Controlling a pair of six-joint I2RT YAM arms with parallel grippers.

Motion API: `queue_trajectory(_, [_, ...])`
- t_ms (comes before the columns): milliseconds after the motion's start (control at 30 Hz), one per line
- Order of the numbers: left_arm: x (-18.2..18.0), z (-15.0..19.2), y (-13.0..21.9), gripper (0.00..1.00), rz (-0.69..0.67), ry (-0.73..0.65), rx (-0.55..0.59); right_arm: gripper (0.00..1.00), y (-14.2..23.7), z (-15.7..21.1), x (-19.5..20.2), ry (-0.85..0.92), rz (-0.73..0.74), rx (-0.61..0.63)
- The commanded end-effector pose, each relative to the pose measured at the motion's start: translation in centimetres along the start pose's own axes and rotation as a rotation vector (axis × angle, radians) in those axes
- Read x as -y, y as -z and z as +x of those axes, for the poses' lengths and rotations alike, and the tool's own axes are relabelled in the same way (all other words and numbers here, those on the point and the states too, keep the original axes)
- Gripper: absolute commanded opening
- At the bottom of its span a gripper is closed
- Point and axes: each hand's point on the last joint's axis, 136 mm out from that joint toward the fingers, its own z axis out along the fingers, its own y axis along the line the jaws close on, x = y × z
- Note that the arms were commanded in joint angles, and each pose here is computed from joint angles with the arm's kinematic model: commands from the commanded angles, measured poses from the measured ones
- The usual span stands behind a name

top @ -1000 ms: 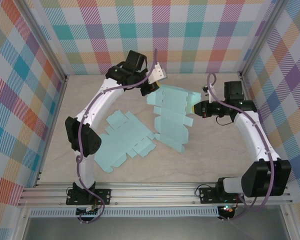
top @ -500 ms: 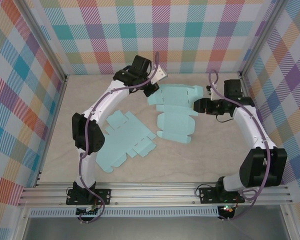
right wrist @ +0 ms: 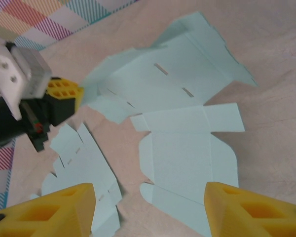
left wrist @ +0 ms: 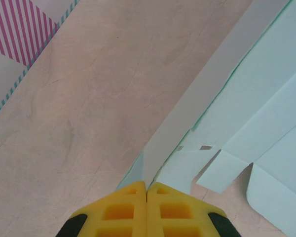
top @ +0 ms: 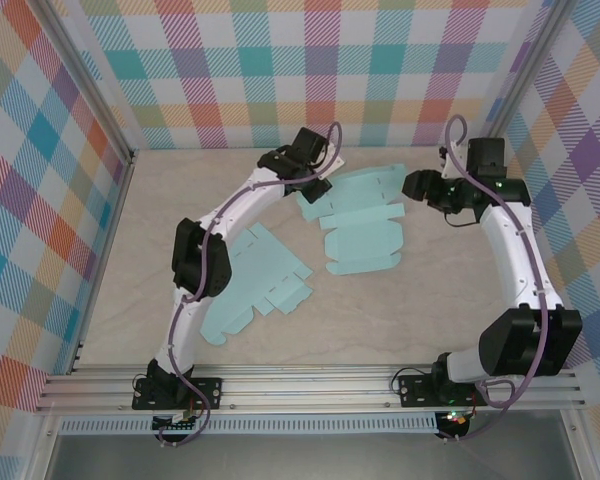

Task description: Fold the paper box

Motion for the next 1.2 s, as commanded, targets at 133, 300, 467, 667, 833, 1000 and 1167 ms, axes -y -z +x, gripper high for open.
queue_trajectory(133, [0.6, -1.2, 0.8, 0.00, -0.028, -0.037, 0.047, 0.60, -2.5, -3.3, -0.7, -0.145, -0.064, -0.037])
queue_trajectory(300, [0.2, -0.5, 0.8, 0.00, -0.083, -0.064, 0.058, 0.55, -4.6, -4.6, -0.8, -0.203, -0.098, -0.083])
queue_trajectory(467, [0.3, 0.2, 0.5, 0.00, -0.163, -0.082, 0.034, 0.55, -5.9, -4.7, 0.0, -0.223, -0.085, -0.115])
queue_trajectory(667, [1.6, -1.0, 0.1, 0.00, -0.277, -0.130, 0.036, 0.57, -7.6, -4.0, 1.3, -0.215, -0.034, -0.156])
queue_trajectory(833, [2.7, -2.2, -0.1, 0.00, -0.297, -0.144, 0.066, 0.60, -9.2, -4.1, 2.7, -0.178, 0.050, -0.182])
queue_trajectory(1000, [2.9, -2.4, -0.2, 0.00, -0.318, -0.143, 0.060, 0.60, -11.2, -3.6, 3.4, -0.178, 0.082, -0.236])
queue_trajectory(1167, [2.7, -2.1, -0.4, 0.00, -0.331, -0.128, 0.049, 0.60, -12.5, -2.3, 3.6, -0.181, 0.119, -0.289])
